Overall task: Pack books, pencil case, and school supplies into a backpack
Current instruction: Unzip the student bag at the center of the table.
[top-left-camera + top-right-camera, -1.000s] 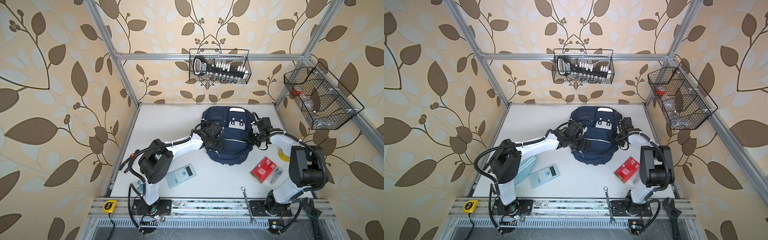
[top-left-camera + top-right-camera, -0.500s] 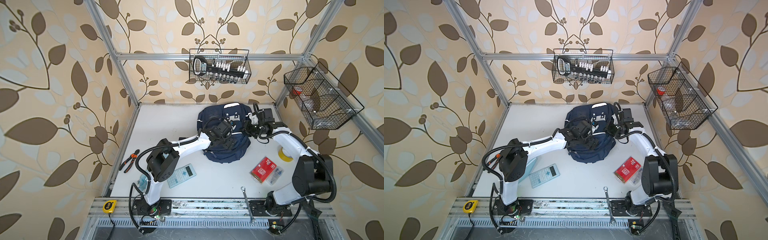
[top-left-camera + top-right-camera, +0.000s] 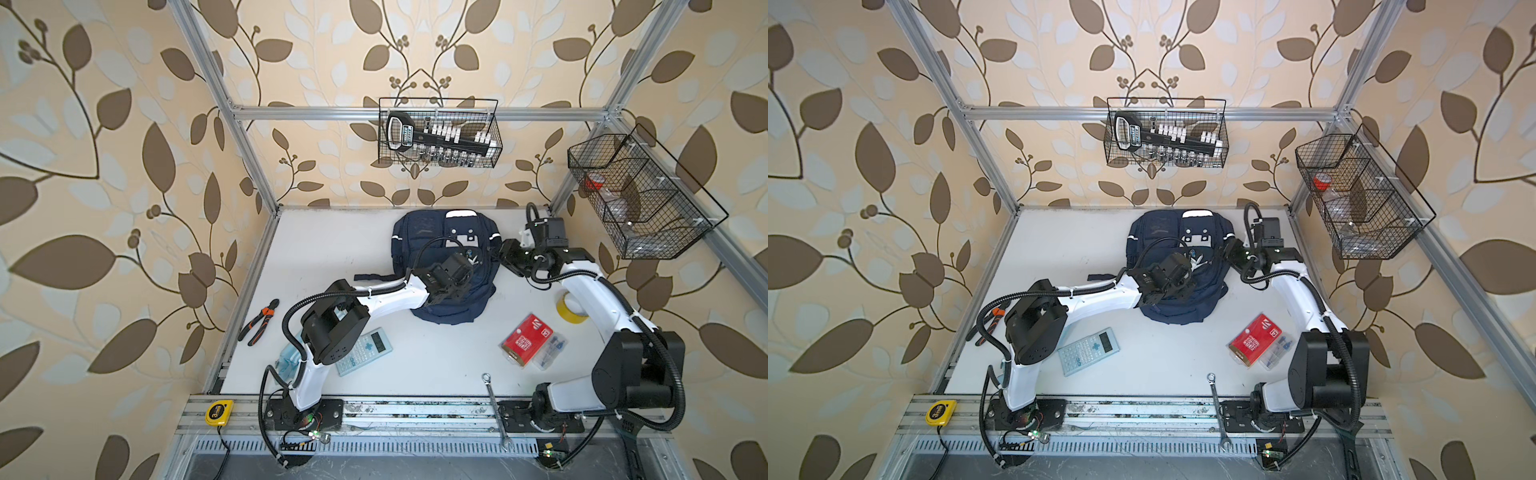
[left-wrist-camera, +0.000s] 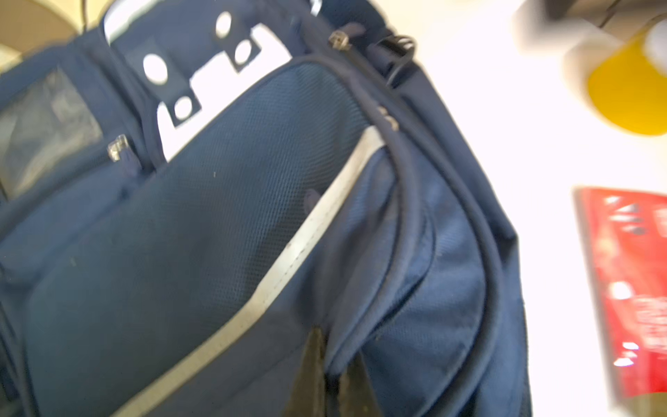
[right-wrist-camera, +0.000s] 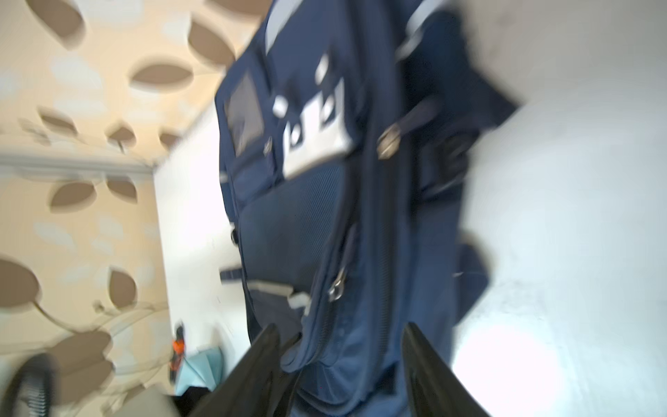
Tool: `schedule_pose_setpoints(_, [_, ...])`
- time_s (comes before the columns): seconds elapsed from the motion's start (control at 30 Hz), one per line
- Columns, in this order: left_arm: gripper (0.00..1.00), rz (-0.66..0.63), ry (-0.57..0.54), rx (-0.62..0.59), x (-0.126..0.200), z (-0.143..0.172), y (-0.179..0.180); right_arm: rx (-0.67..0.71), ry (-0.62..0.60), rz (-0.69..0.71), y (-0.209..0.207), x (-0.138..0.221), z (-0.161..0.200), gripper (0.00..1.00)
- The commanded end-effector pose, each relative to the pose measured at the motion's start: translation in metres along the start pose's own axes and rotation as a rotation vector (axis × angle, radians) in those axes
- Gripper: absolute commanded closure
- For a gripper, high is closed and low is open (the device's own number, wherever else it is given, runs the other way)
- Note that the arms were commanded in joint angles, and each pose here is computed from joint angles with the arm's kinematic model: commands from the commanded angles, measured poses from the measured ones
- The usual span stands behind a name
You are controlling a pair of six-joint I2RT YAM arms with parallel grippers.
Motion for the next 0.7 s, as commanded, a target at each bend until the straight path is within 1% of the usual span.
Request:
schedule_pose_setpoints(0.0, [1.00, -0.117, -0.060, 0.125, 0.033, -0.008, 0.034, 0.027, -0.016, 0.024, 0.000, -0.008, -0.011, 0.43])
schedule_pose_setpoints(0.03, [1.00, -0.106, -0.060, 0.131, 0.035, -0.007, 0.033, 0.025, 0.009, 0.013, -0.001, -0.016, -0.010, 0.45])
schedule_pose_setpoints(0.1, [1.00, -0.080, -0.060, 0.141, 0.035, -0.004, 0.030, 0.015, 0.065, -0.019, -0.002, -0.033, -0.006, 0.53])
schedule_pose_setpoints(0.2, [1.00, -0.063, -0.052, 0.150, 0.034, 0.000, 0.028, 0.034, 0.109, -0.089, 0.004, -0.054, 0.000, 0.59])
schedule_pose_setpoints(0.23, [1.00, -0.059, -0.046, 0.151, 0.033, 0.001, 0.027, 0.040, 0.115, -0.094, 0.006, -0.059, 0.001, 0.61])
schedule_pose_setpoints(0.3, [1.00, -0.048, -0.039, 0.157, 0.032, 0.004, 0.025, 0.031, 0.120, -0.126, 0.011, -0.070, 0.000, 0.68])
schedule_pose_setpoints(0.4, [1.00, -0.030, -0.030, 0.162, 0.031, 0.008, 0.023, -0.016, 0.112, -0.194, 0.019, -0.083, -0.007, 0.71])
schedule_pose_setpoints(0.47, [1.00, -0.017, -0.028, 0.166, 0.030, 0.011, 0.021, -0.039, 0.113, -0.189, 0.023, -0.094, -0.012, 0.72])
schedule_pose_setpoints(0.53, [1.00, -0.013, -0.026, 0.169, 0.031, 0.014, 0.020, -0.072, 0.109, -0.152, 0.022, -0.108, -0.015, 0.74])
schedule_pose_setpoints(0.6, [1.00, -0.014, -0.024, 0.171, 0.031, 0.015, 0.020, -0.132, 0.137, -0.106, 0.013, -0.125, -0.015, 0.79])
schedule_pose_setpoints(0.67, [1.00, -0.012, -0.024, 0.169, 0.032, 0.015, 0.020, -0.177, 0.157, -0.077, 0.005, -0.135, -0.012, 0.79])
Point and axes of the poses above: each gripper's point midway between its finger pads, its own x axis back along the fingers, its own y axis along the line the jaws close on, z = x × y, the point moved 6 cm from there along x, back along the fingers, and after that the axes turned 13 degrees about -x, right-handed, at the moved point
